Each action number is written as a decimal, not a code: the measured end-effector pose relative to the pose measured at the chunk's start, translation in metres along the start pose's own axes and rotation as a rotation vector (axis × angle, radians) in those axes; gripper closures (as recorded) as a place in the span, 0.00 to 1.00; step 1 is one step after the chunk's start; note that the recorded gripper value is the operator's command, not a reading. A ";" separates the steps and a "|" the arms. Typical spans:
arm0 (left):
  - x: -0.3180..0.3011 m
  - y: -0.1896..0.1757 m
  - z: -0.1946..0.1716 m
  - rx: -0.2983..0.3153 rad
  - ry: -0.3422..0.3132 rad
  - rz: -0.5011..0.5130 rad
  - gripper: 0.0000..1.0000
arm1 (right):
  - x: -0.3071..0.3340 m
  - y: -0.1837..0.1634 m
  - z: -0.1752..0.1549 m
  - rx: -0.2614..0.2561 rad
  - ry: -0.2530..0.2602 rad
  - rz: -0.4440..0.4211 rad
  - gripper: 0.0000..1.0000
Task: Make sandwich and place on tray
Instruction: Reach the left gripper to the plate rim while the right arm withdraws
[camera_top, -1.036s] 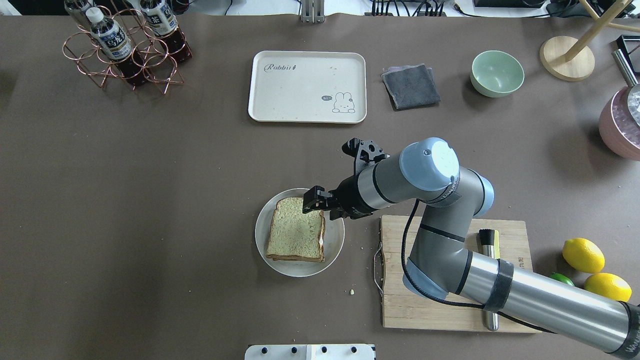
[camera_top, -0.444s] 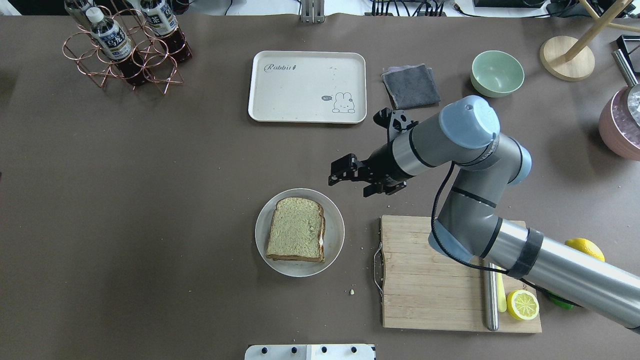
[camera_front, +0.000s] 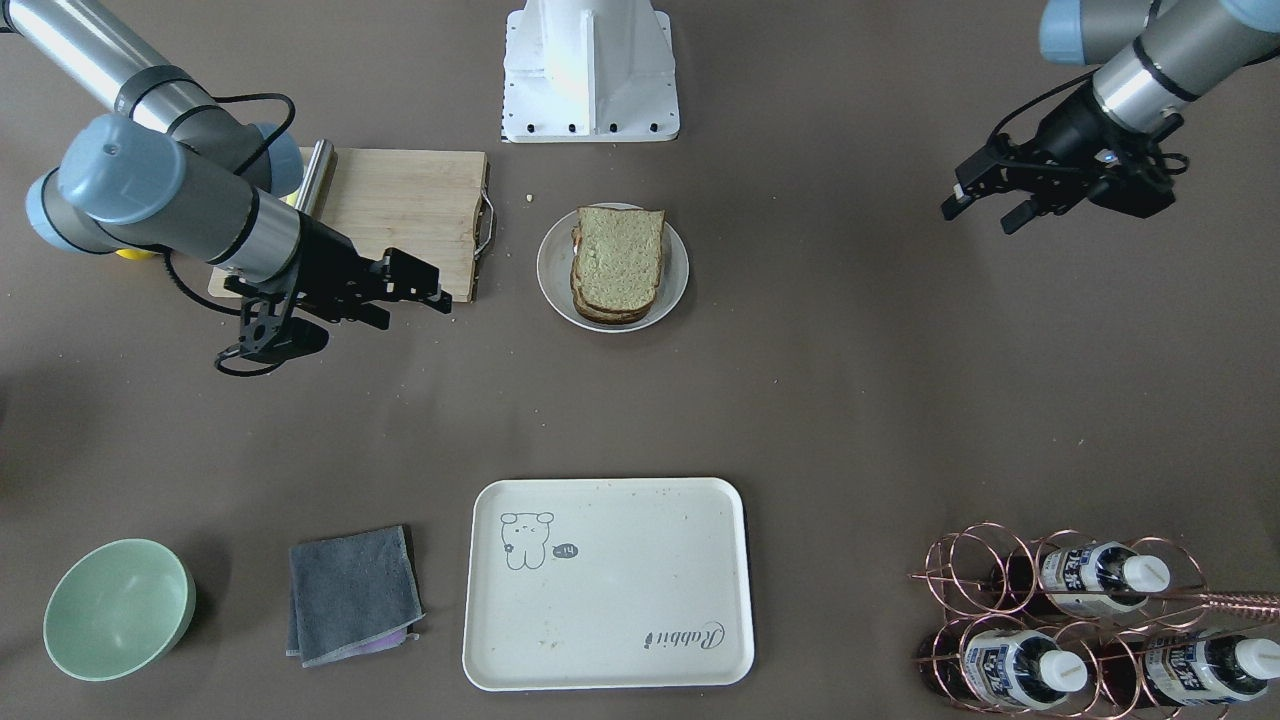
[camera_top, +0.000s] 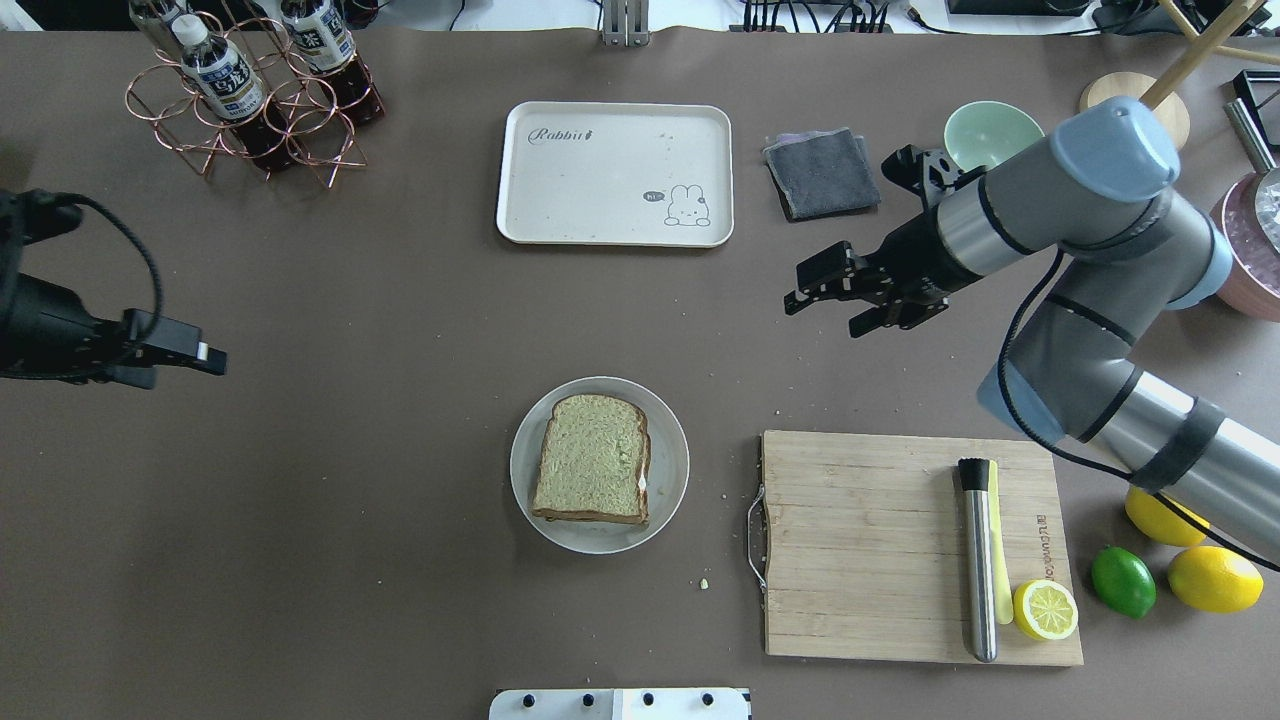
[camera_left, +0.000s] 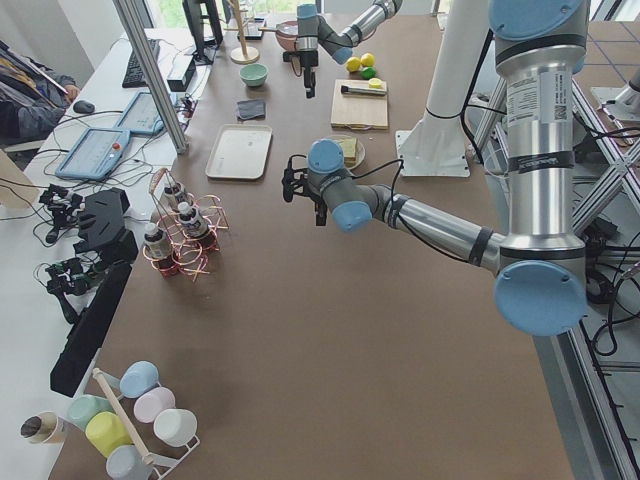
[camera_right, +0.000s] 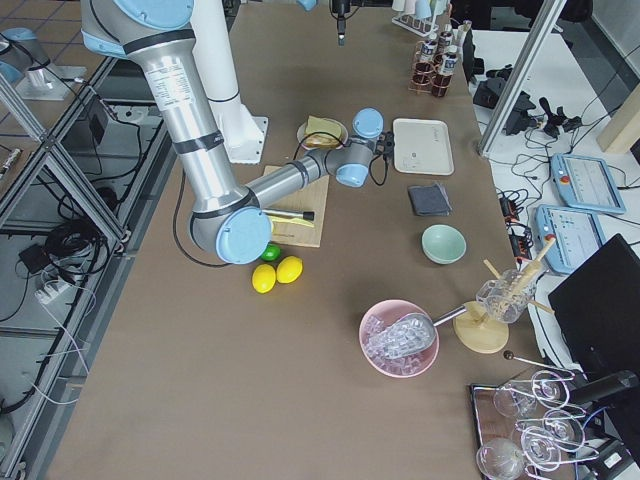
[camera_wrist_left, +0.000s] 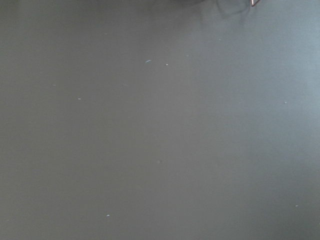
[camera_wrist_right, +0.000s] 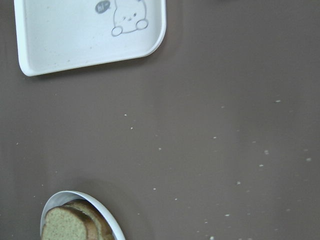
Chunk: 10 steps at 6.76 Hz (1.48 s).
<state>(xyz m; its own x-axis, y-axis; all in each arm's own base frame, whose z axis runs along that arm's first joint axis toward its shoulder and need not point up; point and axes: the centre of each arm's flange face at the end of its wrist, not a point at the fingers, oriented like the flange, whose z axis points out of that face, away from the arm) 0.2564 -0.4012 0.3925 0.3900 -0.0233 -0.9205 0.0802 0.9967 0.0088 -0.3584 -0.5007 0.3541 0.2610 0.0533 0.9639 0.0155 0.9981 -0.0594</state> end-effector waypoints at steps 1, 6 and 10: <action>0.045 0.013 0.038 -0.006 0.009 0.004 0.08 | 0.033 -0.008 -0.031 0.012 0.011 -0.025 0.01; 0.181 0.022 0.170 -0.004 -0.028 0.033 0.41 | 0.146 -0.009 -0.107 0.063 0.078 -0.112 0.01; 0.199 0.039 0.209 -0.028 -0.047 0.051 0.55 | 0.151 -0.006 -0.104 0.055 0.084 -0.109 0.01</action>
<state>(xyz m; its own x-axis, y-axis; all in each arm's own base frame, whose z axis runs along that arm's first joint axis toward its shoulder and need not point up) 0.5296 -0.3826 0.2911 0.4359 0.0251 -0.8996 0.0335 0.9985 0.0441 -0.2184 -0.5019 0.4733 0.3402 -0.0562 0.9387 -0.0038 0.9981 0.0611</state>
